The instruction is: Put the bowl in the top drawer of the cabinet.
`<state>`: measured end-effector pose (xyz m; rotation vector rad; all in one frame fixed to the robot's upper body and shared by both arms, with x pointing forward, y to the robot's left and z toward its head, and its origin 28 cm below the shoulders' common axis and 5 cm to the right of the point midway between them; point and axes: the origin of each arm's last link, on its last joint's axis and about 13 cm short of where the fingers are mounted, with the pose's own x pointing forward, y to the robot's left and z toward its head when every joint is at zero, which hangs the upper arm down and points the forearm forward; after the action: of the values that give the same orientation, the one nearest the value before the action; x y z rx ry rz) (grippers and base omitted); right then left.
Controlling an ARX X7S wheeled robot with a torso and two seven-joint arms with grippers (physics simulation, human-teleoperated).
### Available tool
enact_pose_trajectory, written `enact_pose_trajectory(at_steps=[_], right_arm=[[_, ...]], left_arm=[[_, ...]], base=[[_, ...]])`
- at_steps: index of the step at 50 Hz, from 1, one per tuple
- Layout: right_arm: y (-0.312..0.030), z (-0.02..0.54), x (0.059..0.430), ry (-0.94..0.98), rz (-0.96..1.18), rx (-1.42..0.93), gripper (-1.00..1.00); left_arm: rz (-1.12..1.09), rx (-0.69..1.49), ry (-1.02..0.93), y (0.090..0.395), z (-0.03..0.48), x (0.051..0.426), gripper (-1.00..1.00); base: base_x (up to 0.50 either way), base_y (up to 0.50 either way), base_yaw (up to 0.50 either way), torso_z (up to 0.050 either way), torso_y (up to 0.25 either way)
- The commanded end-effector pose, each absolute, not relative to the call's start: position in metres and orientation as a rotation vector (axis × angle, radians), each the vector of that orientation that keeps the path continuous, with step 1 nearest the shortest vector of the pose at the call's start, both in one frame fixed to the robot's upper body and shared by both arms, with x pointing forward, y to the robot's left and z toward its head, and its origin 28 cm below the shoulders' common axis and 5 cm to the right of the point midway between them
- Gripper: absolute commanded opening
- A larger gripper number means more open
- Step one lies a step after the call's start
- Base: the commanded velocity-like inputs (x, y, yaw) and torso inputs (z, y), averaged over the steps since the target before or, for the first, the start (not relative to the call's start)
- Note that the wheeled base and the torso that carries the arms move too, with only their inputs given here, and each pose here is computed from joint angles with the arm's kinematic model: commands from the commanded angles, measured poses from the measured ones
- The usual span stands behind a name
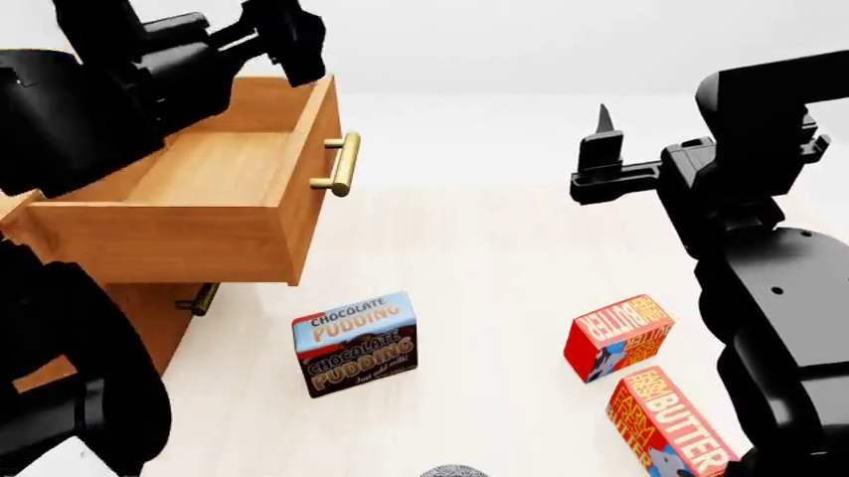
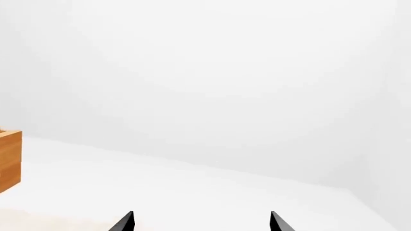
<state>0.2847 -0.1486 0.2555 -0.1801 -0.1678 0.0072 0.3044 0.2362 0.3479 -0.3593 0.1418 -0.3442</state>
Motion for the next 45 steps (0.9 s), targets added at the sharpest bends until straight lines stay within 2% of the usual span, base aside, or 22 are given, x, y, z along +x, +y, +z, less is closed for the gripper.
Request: enact_pose_trajectory(at_steps=[1, 15, 26, 45], right_arm=[[-0.151, 0.258, 0.285, -0.184, -0.021, -0.163, 1.0], [-0.153, 0.255, 0.285, -0.19, -0.045, -0.156, 1.0], [-0.155, 0.25, 0.287, -0.179, -0.049, -0.148, 1.0], [-0.157, 0.248, 0.288, -0.172, -0.053, -0.142, 1.0]], left_arm=[[-0.488, -0.116, 0.215, 0.22, 0.283, 0.25, 1.0], [-0.595, -0.002, 0.345, 0.213, 0.221, 0.213, 1.0], [-0.663, 0.06, 0.449, 0.204, 0.182, 0.199, 1.0], [-0.695, 0.133, 0.607, 0.205, 0.125, 0.19, 1.0]], base=[[0.0, 0.0, 0.0, 0.0, 0.0], [0.0, 0.0, 0.0, 0.0, 0.0], [0.0, 0.0, 0.0, 0.0, 0.0], [0.0, 0.0, 0.0, 0.0, 0.0]])
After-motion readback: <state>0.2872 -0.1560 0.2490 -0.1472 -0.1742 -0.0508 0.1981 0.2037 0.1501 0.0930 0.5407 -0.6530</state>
